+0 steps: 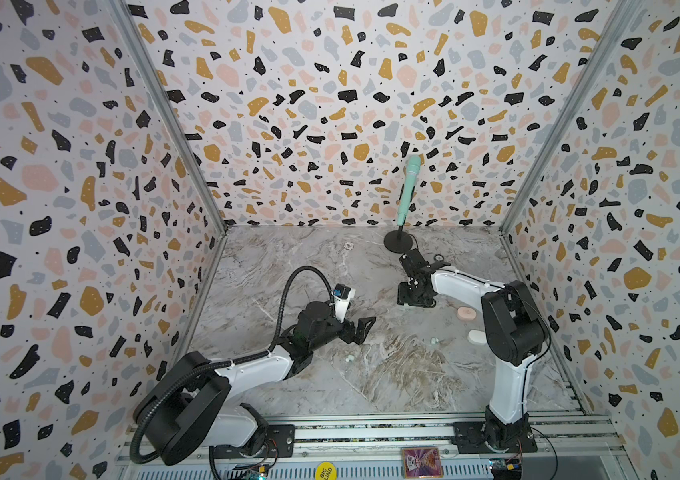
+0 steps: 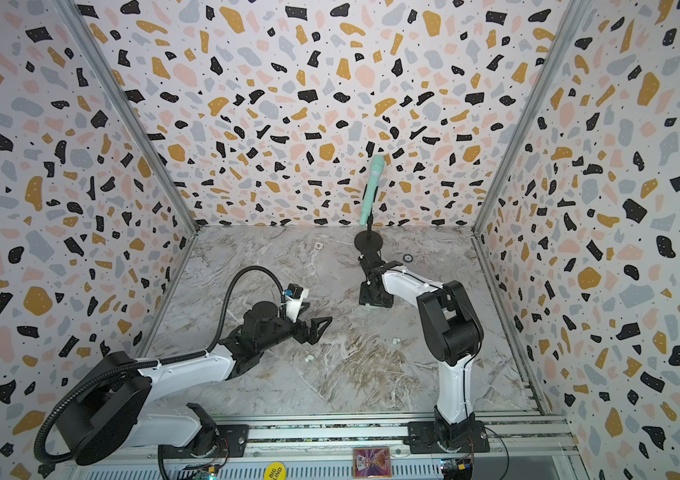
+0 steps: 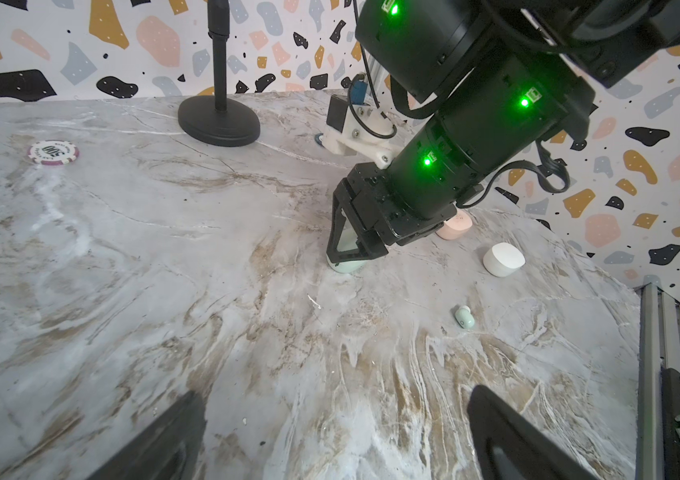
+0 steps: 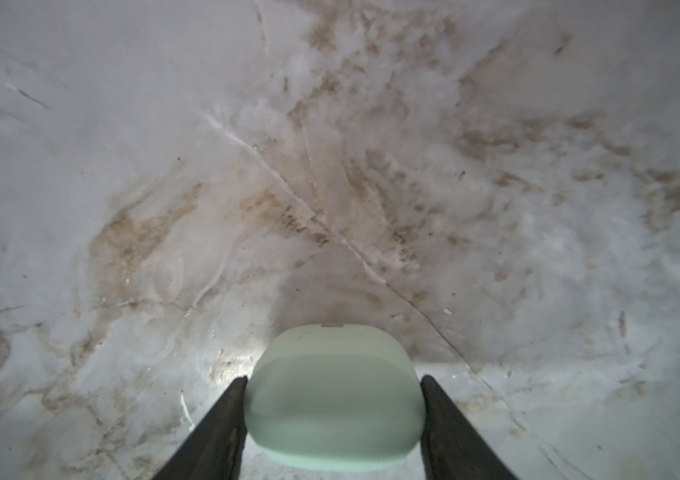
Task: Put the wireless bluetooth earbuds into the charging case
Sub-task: 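Lift the mint-green case and carry it toward the left gripper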
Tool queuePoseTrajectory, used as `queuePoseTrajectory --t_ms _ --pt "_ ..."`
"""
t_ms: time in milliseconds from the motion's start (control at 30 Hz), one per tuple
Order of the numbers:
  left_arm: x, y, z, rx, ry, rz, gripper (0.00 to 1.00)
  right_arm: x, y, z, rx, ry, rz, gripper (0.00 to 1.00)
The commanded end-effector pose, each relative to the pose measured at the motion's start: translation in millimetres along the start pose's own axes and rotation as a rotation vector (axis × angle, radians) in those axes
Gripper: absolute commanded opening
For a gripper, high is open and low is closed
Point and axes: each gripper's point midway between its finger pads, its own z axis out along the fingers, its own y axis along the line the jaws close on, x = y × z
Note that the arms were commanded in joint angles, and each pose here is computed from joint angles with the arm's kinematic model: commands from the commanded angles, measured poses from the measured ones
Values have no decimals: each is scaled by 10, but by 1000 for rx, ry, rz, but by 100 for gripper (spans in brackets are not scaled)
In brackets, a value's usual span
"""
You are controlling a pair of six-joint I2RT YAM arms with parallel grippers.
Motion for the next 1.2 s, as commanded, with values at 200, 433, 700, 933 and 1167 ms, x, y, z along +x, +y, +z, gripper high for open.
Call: queuePoseTrajectory --t_ms 200,433,700,933,1167 --pt "-122 -85 121 59 -16 64 100 -60 190 -642 -100 -66 -61 57" --pt "-266 -300 183 186 -100 122 100 98 286 -1247 -199 -67 -129 56" --pt "-415 -687 226 362 -188 222 100 362 359 -1838 -294 -53 -174 56" --pt "-455 -1013 410 452 -193 303 100 559 489 -2152 -358 -44 -179 56" --pt "-552 -1155 462 488 -229 352 96 683 533 -2244 -387 -35 -170 56"
